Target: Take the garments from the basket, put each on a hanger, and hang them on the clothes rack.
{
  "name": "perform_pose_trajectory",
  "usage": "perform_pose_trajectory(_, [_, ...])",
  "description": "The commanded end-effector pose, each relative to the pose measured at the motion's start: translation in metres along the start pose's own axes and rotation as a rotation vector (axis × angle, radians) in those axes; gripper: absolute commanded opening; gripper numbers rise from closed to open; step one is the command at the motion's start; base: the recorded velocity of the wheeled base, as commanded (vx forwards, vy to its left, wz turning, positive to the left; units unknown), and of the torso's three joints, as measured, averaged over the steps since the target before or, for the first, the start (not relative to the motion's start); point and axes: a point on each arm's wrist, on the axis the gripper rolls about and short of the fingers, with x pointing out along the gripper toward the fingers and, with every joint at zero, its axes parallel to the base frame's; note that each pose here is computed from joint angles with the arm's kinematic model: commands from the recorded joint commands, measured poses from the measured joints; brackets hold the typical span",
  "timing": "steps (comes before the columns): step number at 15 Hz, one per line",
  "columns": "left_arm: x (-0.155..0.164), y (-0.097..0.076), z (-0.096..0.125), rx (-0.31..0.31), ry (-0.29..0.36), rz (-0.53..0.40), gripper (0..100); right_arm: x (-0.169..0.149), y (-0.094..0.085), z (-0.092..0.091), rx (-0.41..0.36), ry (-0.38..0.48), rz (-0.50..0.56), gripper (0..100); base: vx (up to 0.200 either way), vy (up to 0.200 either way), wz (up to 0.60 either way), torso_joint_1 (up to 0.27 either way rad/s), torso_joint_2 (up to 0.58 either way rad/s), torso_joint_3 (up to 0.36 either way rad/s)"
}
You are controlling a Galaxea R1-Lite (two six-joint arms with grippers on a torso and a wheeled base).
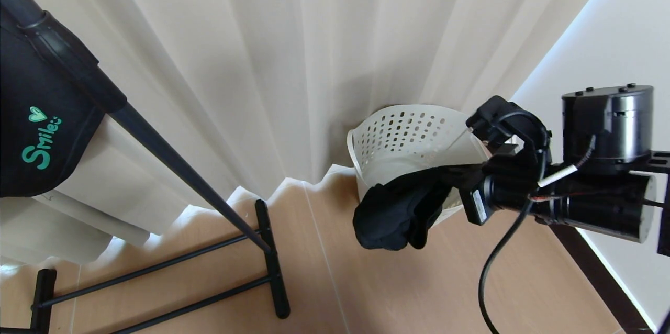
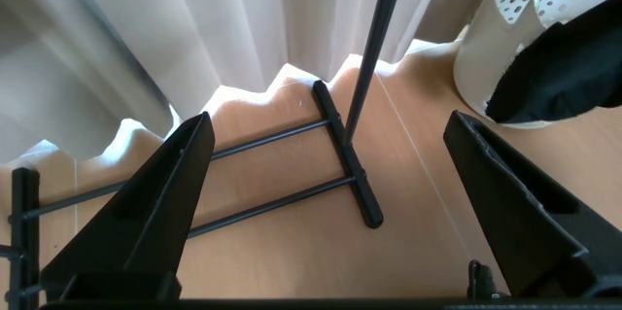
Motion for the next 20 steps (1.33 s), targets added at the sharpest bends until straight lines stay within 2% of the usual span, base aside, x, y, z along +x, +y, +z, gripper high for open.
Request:
perform_pose_trajectory(1, [0.0, 0.0, 0.0, 0.0, -0.001, -0.001, 100, -0.024, 0.005, 0.002, -0.008, -0.047, 0.01, 0, 0.0, 0.0, 0.0, 0.0, 0.0, 0.0])
perform_pose_trajectory(10, [0.0, 0.0, 0.0, -0.001, -0.001, -0.002, 100, -0.011, 0.005, -0.002, -0.007, -0.024, 0.009, 0, 0.0, 0.0, 0.0, 0.0, 0.0, 0.0])
perform_pose_trajectory(20, [0.0, 0.0, 0.0, -0.001, -0.001, -0.002, 100, -0.006, 0.003, -0.004, -0.006, -0.022, 0.002, 0, 0.0, 0.0, 0.0, 0.004, 0.0, 0.176])
